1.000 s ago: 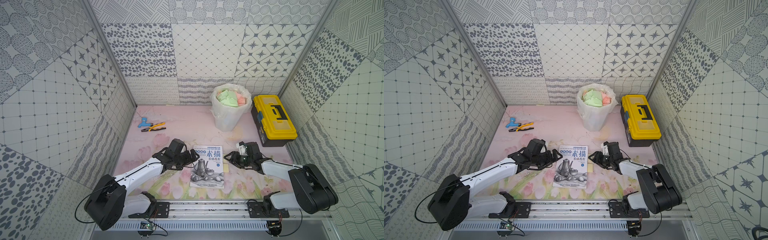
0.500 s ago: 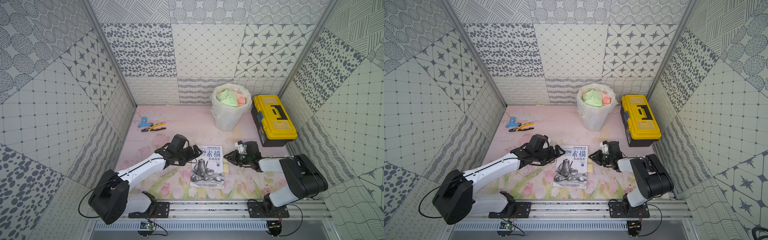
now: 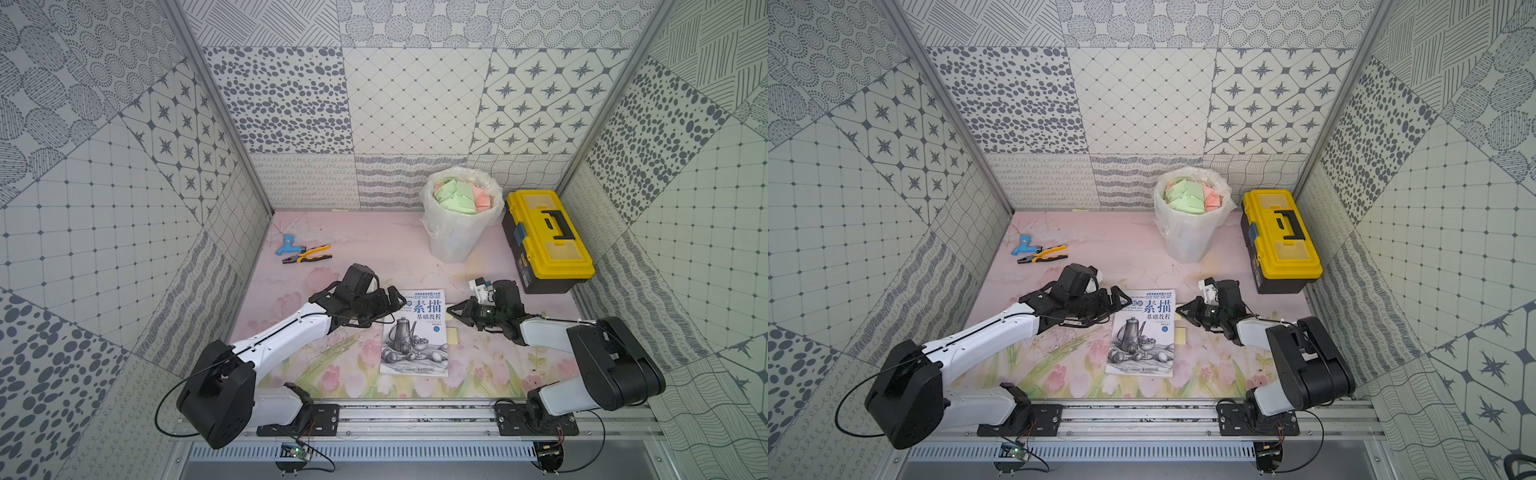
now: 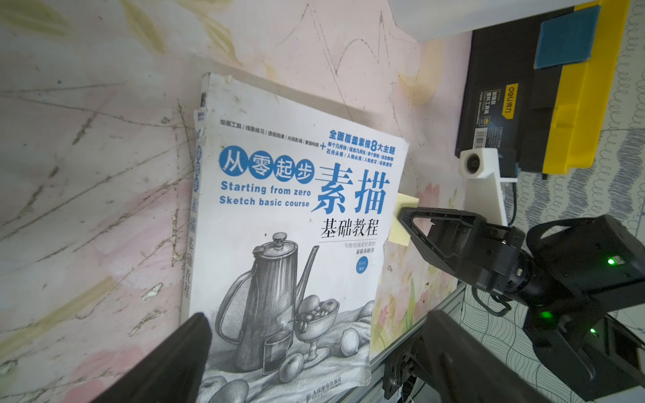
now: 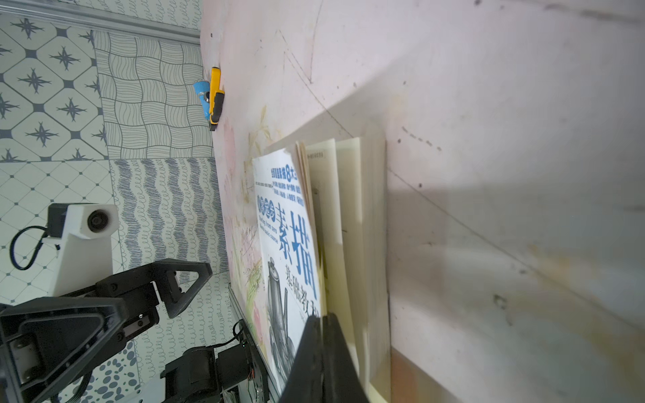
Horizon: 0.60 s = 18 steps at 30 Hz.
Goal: Peel off the used sticky note
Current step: Open the book at the center of the board.
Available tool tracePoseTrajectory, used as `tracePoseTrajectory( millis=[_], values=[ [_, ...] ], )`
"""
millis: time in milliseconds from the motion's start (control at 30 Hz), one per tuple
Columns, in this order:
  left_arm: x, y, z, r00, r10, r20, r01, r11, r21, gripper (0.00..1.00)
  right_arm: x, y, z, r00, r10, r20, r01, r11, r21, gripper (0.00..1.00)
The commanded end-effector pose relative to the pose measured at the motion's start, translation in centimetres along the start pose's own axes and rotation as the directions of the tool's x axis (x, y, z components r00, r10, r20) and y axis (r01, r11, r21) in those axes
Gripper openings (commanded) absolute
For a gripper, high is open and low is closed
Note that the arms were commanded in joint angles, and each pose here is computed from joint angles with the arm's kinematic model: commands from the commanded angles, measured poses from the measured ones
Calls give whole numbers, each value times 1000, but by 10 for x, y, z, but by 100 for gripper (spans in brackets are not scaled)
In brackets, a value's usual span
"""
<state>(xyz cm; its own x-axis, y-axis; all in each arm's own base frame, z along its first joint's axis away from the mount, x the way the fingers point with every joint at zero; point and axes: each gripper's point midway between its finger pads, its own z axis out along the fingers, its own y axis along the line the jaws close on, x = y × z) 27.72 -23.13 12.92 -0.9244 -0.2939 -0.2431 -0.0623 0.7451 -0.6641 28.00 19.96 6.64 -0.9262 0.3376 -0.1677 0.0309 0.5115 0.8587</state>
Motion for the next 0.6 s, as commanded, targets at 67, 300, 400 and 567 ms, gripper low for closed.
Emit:
tracePoseTrajectory(
  millis=[67,300,400,567],
  values=[
    [1,-15,-5,998,53,-35,-52,998,35,100,-5,31,-1,998,-56,13,57,997,-52,0],
    [-2,-29,-1,994,82,-67,-78,995,60,100,-5,43,-1,998,-67,17,68,996,-65,1],
    [-6,-35,3,992,93,-83,-89,995,51,100,-3,45,0,998,-67,14,68,995,-69,1],
    [-17,-54,18,983,161,-89,-163,986,-16,100,1,49,5,997,-75,5,75,994,-77,2]
  ],
)
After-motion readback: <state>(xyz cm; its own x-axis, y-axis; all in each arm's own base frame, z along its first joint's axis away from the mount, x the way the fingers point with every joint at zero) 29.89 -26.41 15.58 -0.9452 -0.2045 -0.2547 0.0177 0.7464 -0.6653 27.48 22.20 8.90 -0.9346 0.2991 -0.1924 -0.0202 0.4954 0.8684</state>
